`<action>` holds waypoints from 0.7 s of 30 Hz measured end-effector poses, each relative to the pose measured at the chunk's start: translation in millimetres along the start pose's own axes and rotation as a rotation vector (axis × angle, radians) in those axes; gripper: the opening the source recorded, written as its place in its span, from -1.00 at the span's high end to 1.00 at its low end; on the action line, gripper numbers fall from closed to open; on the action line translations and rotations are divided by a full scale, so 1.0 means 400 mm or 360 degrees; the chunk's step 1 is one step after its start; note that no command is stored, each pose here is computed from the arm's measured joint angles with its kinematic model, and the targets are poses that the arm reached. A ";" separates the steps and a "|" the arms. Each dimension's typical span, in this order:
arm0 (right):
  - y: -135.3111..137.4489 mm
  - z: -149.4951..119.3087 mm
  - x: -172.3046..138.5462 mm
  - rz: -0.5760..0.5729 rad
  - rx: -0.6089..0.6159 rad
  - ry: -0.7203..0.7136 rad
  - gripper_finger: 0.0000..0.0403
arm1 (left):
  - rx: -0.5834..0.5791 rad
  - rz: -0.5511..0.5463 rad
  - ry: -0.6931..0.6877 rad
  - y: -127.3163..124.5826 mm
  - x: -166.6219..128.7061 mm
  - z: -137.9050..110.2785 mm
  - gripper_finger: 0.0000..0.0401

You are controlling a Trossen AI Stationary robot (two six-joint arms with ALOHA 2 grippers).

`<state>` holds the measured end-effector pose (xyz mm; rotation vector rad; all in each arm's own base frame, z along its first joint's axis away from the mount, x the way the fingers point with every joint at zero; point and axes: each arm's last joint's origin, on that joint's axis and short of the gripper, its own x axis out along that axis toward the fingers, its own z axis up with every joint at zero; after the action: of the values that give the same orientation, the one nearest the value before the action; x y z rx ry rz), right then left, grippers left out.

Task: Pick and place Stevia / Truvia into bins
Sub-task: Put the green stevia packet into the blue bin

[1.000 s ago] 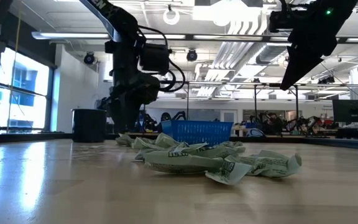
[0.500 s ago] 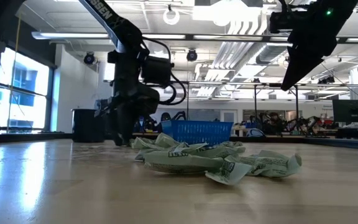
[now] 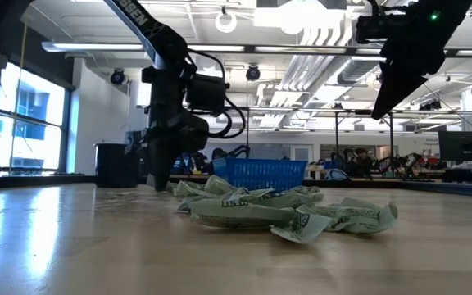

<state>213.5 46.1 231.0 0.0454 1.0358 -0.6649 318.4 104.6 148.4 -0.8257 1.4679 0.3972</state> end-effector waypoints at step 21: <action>-0.011 -0.013 0.000 -0.0063 -0.0088 0.0075 -0.27 | 0.0409 -0.0307 -0.0841 -0.150 -0.244 0.113 0.77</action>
<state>207.1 44.2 229.7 -0.0080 1.1021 -0.6735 381.9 119.5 253.0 -0.5899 0.9148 0.2479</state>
